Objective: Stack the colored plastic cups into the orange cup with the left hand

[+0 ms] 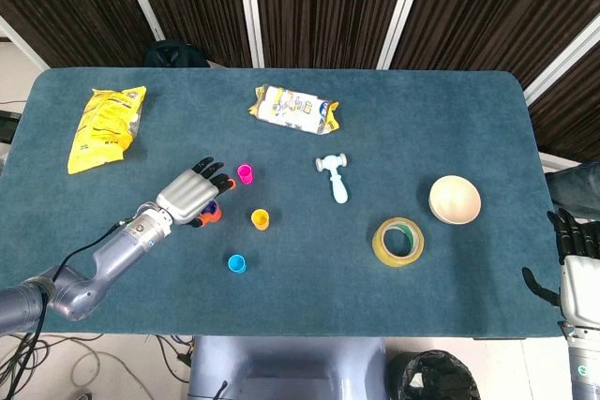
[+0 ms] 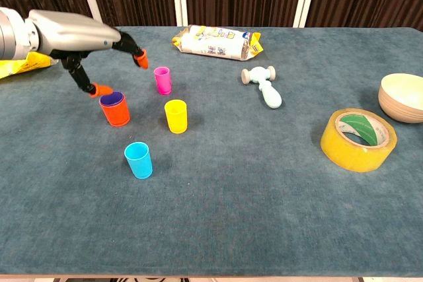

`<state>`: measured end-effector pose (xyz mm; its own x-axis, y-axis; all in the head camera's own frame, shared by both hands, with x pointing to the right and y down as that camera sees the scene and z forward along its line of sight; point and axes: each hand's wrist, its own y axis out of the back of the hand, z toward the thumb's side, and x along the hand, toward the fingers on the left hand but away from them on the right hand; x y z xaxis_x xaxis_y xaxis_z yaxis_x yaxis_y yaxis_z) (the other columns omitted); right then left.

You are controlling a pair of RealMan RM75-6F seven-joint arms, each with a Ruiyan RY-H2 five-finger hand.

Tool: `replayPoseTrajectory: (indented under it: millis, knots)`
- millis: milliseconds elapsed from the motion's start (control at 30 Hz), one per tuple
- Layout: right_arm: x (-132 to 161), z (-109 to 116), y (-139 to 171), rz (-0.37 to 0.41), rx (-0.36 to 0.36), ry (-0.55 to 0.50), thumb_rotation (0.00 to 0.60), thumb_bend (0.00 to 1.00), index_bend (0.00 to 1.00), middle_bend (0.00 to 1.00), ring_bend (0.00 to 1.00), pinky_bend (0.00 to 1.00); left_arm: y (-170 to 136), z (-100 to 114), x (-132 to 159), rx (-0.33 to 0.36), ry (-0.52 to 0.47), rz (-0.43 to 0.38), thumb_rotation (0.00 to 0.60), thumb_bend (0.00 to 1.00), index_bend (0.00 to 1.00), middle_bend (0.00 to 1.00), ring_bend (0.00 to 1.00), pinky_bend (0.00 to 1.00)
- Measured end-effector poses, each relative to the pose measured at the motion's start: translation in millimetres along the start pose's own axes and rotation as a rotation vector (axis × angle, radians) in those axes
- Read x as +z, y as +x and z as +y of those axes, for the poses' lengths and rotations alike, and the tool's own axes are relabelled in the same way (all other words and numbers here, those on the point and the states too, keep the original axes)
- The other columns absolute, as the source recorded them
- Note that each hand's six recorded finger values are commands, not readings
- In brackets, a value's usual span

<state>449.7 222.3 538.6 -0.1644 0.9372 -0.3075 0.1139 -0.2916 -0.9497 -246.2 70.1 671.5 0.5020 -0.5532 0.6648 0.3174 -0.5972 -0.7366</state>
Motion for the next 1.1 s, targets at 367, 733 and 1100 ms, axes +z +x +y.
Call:
replayPoseTrajectory:
  millis: [367, 733, 1100]
  knots:
    - [-1, 2, 0, -0.006, -0.006, -0.004, 0.600, 0.32, 0.09, 0.08, 0.13, 0.08, 15, 12, 34, 0.053, -0.050, -0.069, 0.600, 0.30, 0.19, 0.18, 0.00, 0.00]
    - [-3, 4, -1, -0.011, -0.010, -0.010, 0.600, 0.32, 0.09, 0.08, 0.13, 0.08, 36, 2, 61, 0.029, -0.020, -0.103, 0.600, 0.28, 0.20, 0.18, 0.00, 0.00]
    - [-5, 5, -2, -0.019, -0.015, -0.015, 0.600, 0.32, 0.09, 0.08, 0.13, 0.09, 51, -15, 77, -0.003, -0.014, -0.102, 0.600, 0.28, 0.29, 0.18, 0.00, 0.00]
